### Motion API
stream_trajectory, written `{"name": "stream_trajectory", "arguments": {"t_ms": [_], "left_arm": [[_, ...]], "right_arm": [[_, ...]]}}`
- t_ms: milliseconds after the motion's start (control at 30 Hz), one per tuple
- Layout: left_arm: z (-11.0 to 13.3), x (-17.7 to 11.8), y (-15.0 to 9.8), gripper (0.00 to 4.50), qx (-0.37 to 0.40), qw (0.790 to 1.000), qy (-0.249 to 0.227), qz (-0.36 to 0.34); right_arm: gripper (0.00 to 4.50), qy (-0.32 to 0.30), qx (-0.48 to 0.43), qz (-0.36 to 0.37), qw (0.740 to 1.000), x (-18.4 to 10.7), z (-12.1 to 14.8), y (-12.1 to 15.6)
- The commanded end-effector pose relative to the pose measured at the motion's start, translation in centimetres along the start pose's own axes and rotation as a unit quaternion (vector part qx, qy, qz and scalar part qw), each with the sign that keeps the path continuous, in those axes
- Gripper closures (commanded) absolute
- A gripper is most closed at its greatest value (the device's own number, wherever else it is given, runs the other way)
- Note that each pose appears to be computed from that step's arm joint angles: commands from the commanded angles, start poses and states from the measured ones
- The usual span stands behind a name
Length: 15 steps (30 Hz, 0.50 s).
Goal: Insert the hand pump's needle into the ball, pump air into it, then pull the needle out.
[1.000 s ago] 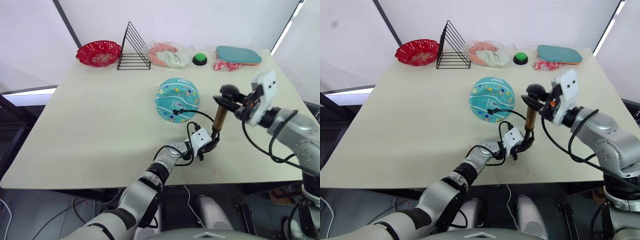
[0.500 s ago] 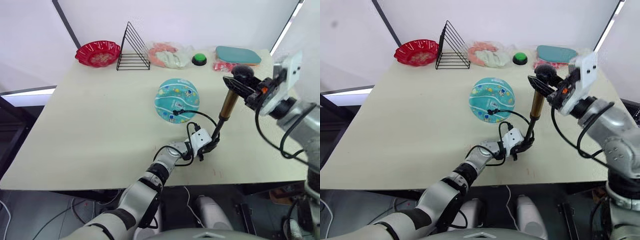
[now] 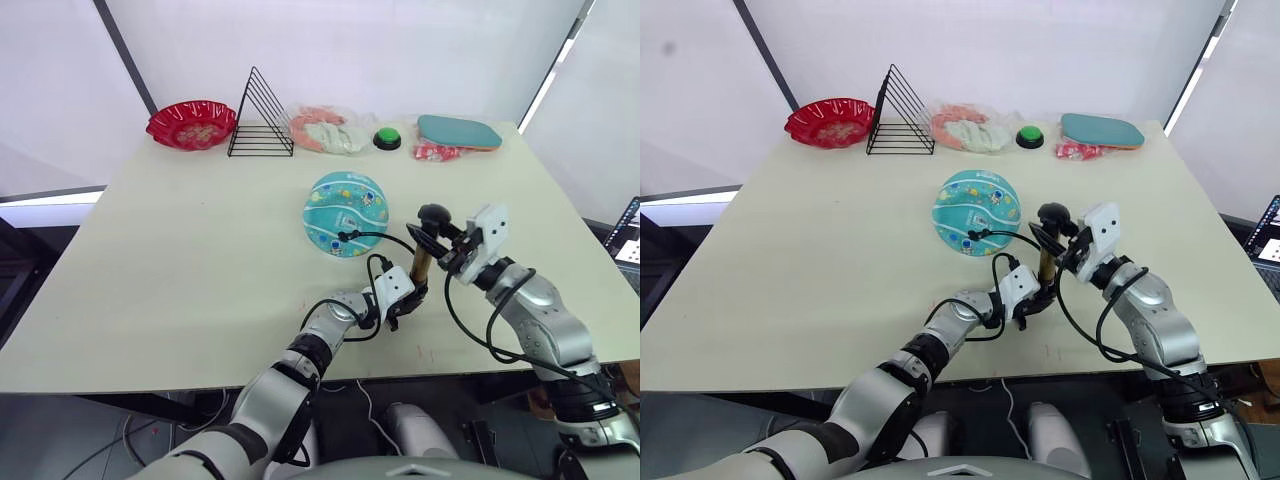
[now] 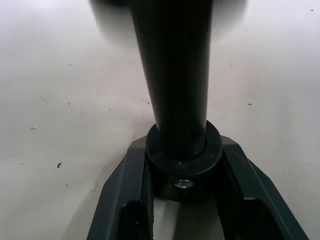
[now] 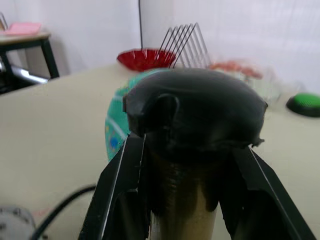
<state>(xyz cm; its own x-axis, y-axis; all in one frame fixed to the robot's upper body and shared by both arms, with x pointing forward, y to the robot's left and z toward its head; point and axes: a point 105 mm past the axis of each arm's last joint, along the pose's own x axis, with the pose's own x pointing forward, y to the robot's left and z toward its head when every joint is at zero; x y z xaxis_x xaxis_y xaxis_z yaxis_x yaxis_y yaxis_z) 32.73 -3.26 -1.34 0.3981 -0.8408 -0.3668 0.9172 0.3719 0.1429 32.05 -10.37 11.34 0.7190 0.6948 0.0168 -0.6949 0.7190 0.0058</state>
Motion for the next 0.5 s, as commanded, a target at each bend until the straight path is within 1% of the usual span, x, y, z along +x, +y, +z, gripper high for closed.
{"name": "stream_trajectory", "arguments": {"t_ms": [33,167,200,333,367,400,433,467,500], "left_arm": [[-1.6,-0.1,-1.3,3.44,-0.003,0.999,0.027,-0.027],[-1.5,0.1,-1.4,3.44,-0.003,0.999,0.027,-0.027],[-1.4,0.1,-1.3,3.44,-0.003,0.999,0.026,-0.027],[-1.4,0.1,-1.3,3.44,-0.003,0.999,0.025,-0.026],[-1.4,0.1,-1.3,3.44,-0.003,0.999,0.026,-0.026],[-1.5,0.1,-1.3,3.44,-0.003,0.999,0.026,-0.026],[-1.5,0.1,-1.3,3.44,-0.003,0.999,0.026,-0.026],[-1.5,0.0,-1.3,3.44,-0.003,0.999,0.026,-0.026],[-1.6,0.0,-1.3,3.44,-0.003,0.999,0.027,-0.026]], "right_arm": [[3.36,0.164,0.047,-0.043,0.984,-2.7,-8.9,-1.0],[3.38,0.154,0.039,-0.043,0.986,-2.7,-8.2,-1.3],[3.38,0.146,0.035,-0.043,0.988,-2.6,-7.5,-1.5],[3.38,0.068,-0.001,-0.048,0.997,-2.2,-1.4,-2.2],[3.38,0.045,-0.010,-0.050,0.998,-2.2,0.5,-2.3],[3.38,0.031,-0.015,-0.052,0.998,-2.2,1.8,-2.4],[3.38,0.012,-0.026,-0.050,0.998,-2.2,3.6,-2.3],[3.38,0.002,-0.032,-0.048,0.998,-2.2,4.7,-2.2],[3.38,-0.019,-0.045,-0.046,0.998,-2.3,7.0,-2.1]]}}
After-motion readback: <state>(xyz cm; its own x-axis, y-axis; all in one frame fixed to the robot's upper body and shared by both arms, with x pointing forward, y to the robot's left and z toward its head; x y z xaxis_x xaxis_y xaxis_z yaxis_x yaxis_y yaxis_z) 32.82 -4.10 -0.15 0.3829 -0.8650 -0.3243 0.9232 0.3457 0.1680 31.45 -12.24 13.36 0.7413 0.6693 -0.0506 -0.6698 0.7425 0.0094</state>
